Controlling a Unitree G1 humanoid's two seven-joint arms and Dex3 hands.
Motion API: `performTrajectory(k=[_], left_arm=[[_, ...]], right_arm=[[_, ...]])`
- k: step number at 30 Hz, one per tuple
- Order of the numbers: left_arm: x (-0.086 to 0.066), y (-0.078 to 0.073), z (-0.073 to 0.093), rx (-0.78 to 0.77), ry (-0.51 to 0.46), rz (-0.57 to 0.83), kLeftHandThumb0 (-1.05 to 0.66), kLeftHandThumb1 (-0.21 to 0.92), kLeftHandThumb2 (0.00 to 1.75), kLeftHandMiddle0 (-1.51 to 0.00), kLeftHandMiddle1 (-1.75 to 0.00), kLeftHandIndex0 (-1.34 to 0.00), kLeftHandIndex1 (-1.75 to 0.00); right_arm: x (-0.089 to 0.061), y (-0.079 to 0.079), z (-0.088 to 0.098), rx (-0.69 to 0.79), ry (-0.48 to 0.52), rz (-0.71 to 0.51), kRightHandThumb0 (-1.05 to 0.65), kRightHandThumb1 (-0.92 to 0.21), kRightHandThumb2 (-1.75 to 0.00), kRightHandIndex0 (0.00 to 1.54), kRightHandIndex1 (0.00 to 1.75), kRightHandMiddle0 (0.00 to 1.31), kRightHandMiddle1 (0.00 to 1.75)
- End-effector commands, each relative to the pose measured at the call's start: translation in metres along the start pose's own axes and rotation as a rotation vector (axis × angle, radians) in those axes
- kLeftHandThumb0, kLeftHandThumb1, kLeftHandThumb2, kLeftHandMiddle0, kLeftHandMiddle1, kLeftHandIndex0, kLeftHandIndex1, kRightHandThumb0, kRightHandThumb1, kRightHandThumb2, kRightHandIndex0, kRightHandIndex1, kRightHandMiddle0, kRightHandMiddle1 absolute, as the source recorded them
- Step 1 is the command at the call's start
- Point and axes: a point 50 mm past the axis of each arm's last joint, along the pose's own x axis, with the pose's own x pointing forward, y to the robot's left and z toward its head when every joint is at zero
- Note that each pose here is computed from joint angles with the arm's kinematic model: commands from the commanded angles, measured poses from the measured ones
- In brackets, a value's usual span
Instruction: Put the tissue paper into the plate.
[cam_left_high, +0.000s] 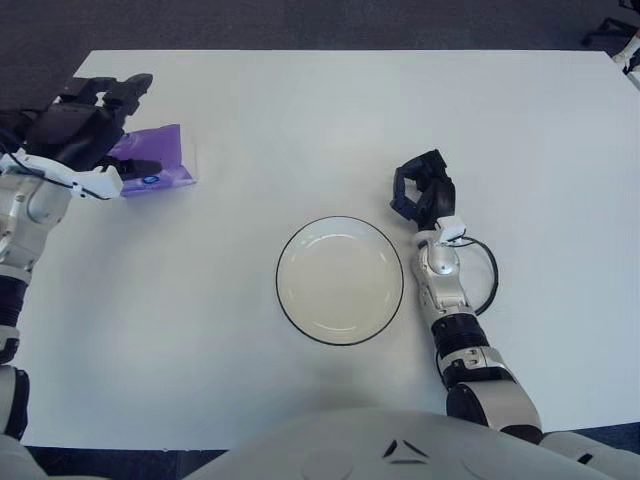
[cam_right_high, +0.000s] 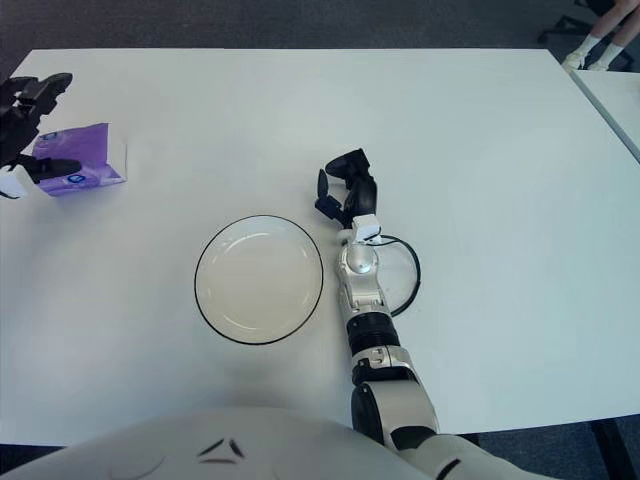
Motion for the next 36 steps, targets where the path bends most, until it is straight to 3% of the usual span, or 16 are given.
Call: performTrajectory(k=[1,13,21,36], left_arm=[[0.003,0.0,-0.004,-0.008,0.013,-0.02,-1.05,0.6,0.66,0.0,-0.03,0.0,0.0],[0.012,-0.007,-0.009,-0.014,0.039,-0.056,-1.05,0.59,0.64,0.0,0.0,0.0,0.0],[0.023,-0.011,-0.01,-0.055,0.069,-0.156,-1.05,0.59,0.63,0.0,0.0,0.0,0.0],[0.045,-0.007,-0.003,-0.096,0.091,-0.267,-1.05,0.6,0.54,0.0,0.0,0.0,0.0]], right_arm=[[-0.04,-0.019,-0.049,-0.037,0.253,-0.056,-0.4,-0.6,-0.97,0.62,1.38,0.39,1.75],[-0.041,-0.019,-0.049,-0.056,0.252,-0.056,-0.39,-0.62,-0.95,0.61,1.38,0.38,1.75],[-0.042,-0.02,-0.049,-0.036,0.25,-0.06,-0.4,-0.6,-0.97,0.62,1.39,0.39,1.75],[-0.042,-0.019,-0.049,-0.03,0.257,-0.071,-0.4,-0.58,-0.99,0.62,1.39,0.4,1.75]])
